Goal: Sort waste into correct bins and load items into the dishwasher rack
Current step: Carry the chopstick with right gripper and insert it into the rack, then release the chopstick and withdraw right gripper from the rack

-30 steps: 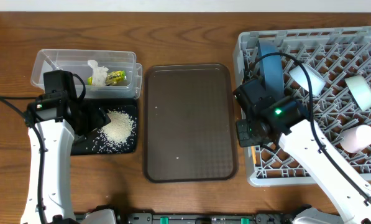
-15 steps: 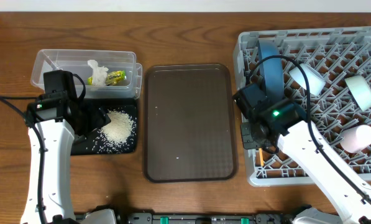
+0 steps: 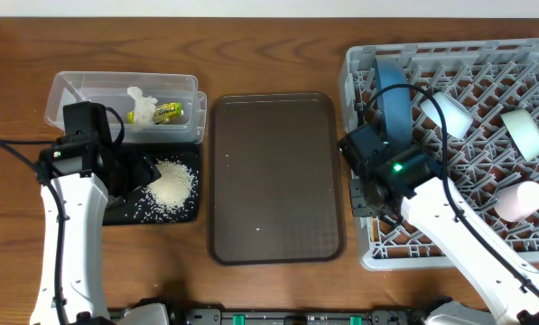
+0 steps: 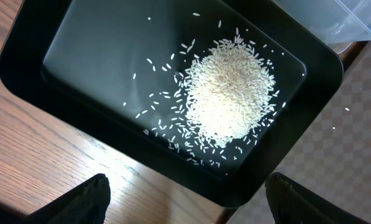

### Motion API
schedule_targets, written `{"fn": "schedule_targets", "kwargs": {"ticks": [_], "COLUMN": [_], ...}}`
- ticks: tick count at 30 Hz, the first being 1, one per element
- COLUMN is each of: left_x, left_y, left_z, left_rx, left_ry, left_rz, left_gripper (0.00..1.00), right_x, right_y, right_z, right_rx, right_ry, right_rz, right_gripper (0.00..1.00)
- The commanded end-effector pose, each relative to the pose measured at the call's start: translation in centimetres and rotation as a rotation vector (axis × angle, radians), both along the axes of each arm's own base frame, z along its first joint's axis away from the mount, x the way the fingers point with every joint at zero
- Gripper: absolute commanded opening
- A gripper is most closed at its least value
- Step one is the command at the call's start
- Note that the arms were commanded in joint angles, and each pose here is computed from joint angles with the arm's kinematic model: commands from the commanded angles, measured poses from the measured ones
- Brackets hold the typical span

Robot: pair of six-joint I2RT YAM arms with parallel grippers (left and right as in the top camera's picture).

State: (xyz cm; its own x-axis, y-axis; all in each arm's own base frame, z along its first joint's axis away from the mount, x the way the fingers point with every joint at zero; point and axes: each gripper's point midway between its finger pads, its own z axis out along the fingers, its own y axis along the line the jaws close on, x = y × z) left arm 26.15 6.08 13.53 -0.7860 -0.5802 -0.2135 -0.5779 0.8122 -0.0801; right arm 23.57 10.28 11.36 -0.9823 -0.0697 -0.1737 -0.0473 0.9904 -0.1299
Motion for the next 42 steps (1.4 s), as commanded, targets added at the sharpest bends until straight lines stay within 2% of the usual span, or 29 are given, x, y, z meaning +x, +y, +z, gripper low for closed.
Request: {"fn": "schedule_targets", "kwargs": {"ticks": [1, 5, 9, 13, 14, 17, 19, 21, 28, 36, 42], "left_x": [-0.2, -0.2, -0.2, -0.2, -0.2, -0.2, -0.2, -0.2, -0.2, -0.2, 0.0], "left_y": [0.4, 0.4, 0.4, 0.4, 0.4, 0.4, 0.4, 0.4, 0.4, 0.4, 0.1], "left_z": [-0.1, -0.1, -0.1, -0.1, -0.1, -0.1, -0.1, -0.1, -0.1, -0.1, -0.1], "left_rx": [0.016, 0.016, 0.016, 0.016, 0.016, 0.016, 0.016, 0.016, 0.017, 0.016, -0.002], "left_ry": [0.011, 0.011, 0.011, 0.011, 0.011, 0.011, 0.011, 0.011, 0.011, 0.01, 0.0], "left_rz": [0.01, 0.01, 0.01, 0.01, 0.01, 0.01, 0.01, 0.01, 0.01, 0.01, 0.01], "left_gripper": [0.83, 0.82, 0.82, 0.83, 0.82, 0.82, 0.83, 0.82, 0.82, 0.82, 0.83], "right_x": [0.3, 0.6, 1.0, 2.2, 2.7, 4.3, 5.4, 6.2, 7.5, 7.3, 7.9], "right_y": [-0.4, 0.5, 3.2, 4.8, 5.0, 4.5, 3.6, 2.0, -4.5, -7.2, -8.0], "right_z": [-0.1, -0.1, 0.5, 2.9, 3.8, 6.6, 8.3, 9.2, 9.1, 8.7, 8.9], "right_rx": [-0.011, 0.039, 0.186, 0.306, 0.326, 0.382, 0.412, 0.415, 0.344, 0.341, 0.275], "right_ry": [-0.01, -0.023, -0.035, -0.144, -0.183, -0.319, -0.395, -0.442, -0.466, -0.44, -0.471], "right_rz": [-0.023, -0.028, -0.01, 0.01, 0.012, -0.008, -0.042, -0.091, -0.229, -0.251, -0.188], "right_gripper": [0.29, 0.28, 0.28, 0.31, 0.35, 0.57, 0.64, 0.68, 0.69, 0.69, 0.67]}}
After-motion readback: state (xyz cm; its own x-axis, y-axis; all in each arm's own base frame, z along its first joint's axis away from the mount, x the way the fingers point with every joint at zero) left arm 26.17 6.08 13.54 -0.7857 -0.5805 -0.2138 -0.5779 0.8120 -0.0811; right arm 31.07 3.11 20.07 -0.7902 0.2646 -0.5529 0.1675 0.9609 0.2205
